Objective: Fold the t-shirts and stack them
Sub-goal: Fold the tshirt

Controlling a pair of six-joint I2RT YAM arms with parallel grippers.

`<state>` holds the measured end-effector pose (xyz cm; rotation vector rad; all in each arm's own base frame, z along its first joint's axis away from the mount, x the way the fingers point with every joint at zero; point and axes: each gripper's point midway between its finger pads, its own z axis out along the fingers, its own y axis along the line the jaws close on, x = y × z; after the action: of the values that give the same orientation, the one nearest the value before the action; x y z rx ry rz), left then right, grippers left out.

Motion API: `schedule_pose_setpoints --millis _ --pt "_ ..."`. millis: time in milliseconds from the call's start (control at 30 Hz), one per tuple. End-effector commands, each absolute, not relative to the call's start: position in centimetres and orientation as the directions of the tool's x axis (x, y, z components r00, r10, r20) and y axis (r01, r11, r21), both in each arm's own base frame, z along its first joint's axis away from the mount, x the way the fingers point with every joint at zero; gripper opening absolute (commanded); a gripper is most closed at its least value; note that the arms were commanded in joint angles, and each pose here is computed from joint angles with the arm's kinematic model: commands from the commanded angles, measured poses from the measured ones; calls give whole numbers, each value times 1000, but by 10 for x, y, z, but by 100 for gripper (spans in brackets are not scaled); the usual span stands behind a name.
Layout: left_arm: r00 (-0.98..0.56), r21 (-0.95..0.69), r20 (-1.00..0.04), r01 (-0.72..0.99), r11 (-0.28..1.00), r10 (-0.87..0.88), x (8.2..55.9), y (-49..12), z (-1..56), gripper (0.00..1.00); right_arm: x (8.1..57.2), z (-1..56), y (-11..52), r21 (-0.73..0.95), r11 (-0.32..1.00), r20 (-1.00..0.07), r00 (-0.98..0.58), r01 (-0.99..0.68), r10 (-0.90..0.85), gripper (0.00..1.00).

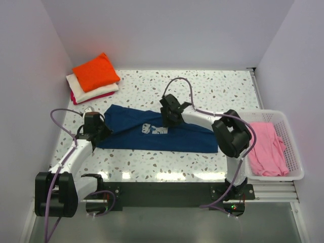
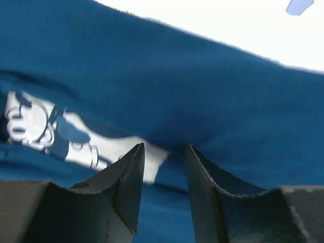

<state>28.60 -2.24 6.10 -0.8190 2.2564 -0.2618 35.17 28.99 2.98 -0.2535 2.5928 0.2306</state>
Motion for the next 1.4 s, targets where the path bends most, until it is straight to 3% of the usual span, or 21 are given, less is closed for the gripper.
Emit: schedule_pose_setpoints --millis 0,400,667,767,833,1100,1367 --pt "-526 -439 -570 -455 775 -631 294 -24 63 7 346 56 296 162 955 -557 -822 -248 -119 41" --pt "-523 -472 -574 -418 776 -631 293 -30 68 38 332 63 303 202 938 -556 -821 -283 -128 40" --pt "-488 -499 -628 -345 795 -606 302 -33 106 43 355 95 338 208 912 -623 -766 -355 -156 40" --pt "-511 -512 -639 -275 814 -575 318 -42 118 52 365 102 344 200 912 -636 -755 -359 -158 40" --pt "-558 -526 -620 -228 820 -552 330 -54 126 53 368 104 346 198 912 -643 -750 -360 -157 40" --pt "-698 -493 -497 -262 830 -516 367 -75 64 56 360 121 343 245 907 -657 -746 -344 -105 40" --pt "-709 -466 -494 -272 842 -503 398 -75 44 56 348 129 333 251 900 -669 -736 -358 -106 40"
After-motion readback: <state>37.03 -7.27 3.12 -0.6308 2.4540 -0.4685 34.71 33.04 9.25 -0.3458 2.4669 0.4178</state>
